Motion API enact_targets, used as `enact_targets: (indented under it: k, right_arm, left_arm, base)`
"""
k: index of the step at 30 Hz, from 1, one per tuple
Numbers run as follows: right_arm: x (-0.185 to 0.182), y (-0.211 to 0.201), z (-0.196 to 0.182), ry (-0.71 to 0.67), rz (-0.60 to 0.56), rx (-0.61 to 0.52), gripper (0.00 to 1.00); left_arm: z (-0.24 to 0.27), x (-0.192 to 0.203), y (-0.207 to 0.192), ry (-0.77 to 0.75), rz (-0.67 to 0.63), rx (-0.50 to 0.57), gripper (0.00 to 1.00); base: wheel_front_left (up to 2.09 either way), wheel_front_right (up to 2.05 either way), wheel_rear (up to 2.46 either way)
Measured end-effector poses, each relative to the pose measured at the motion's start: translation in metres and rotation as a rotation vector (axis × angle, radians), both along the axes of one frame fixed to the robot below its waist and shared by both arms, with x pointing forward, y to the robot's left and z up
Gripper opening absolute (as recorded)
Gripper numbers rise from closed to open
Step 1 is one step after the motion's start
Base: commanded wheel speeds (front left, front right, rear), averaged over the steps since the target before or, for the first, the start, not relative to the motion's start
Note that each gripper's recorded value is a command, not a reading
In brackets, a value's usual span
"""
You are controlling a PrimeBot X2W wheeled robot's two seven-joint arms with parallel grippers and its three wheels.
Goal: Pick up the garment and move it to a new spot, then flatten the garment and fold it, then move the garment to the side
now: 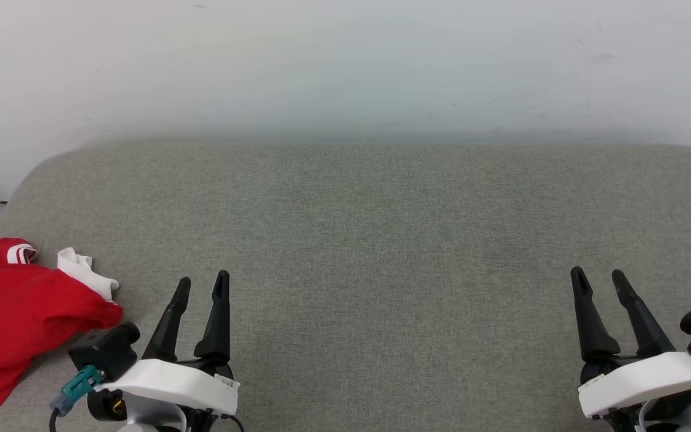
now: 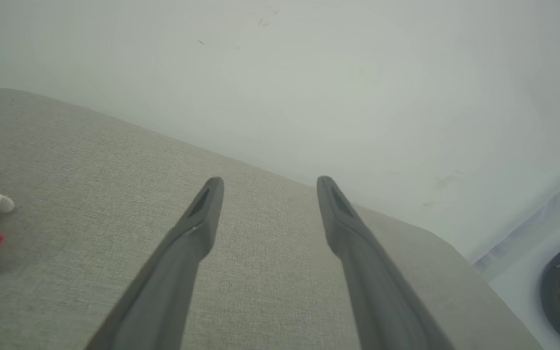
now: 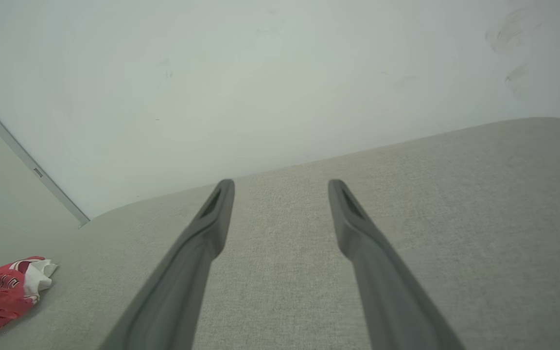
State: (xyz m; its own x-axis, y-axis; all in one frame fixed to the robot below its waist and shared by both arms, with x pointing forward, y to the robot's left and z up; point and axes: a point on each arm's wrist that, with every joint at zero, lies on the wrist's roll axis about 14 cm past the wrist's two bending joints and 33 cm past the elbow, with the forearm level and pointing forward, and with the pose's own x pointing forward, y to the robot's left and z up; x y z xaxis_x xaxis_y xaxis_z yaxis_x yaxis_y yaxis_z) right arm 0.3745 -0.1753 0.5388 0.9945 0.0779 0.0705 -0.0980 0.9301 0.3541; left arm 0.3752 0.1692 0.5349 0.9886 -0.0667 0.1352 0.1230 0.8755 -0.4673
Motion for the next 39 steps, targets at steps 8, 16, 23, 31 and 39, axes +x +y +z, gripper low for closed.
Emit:
enact_targets:
  k: [8, 16, 23, 31, 39]
  right_arm:
    - [-0.0010, -0.0014, -0.0001, 0.003, -0.005, -0.098, 1.00]
    - [-0.0023, -0.0003, 0.0006, 0.003, -0.004, -0.172, 1.00]
    - [-0.0039, -0.0001, 0.0007, 0.007, -0.004, -0.224, 1.00]
    - [-0.0048, -0.0010, 0.0019, 0.004, -0.007, -0.253, 1.00]
    - [-0.0066, -0.0010, -0.0008, 0.012, -0.008, -0.295, 1.00]
  left_arm:
    - [-0.0005, -0.0006, -0.0006, -0.013, 0.003, 0.088, 1.00]
    - [-0.0001, -0.0013, -0.0015, -0.026, 0.003, 0.164, 1.00]
    - [-0.0024, -0.0021, -0.0020, -0.029, 0.004, 0.220, 1.00]
    - [-0.0032, -0.0032, -0.0028, -0.039, 0.004, 0.272, 1.00]
    - [-0.0071, -0.0044, -0.0025, -0.038, 0.005, 0.322, 1.00]
  base:
    - [0.00, 0.00, 0.00]
    - [0.00, 0.00, 0.00]
    - [0.00, 0.00, 0.00]
    - [0.00, 0.00, 0.00]
    - [0.00, 0.00, 0.00]
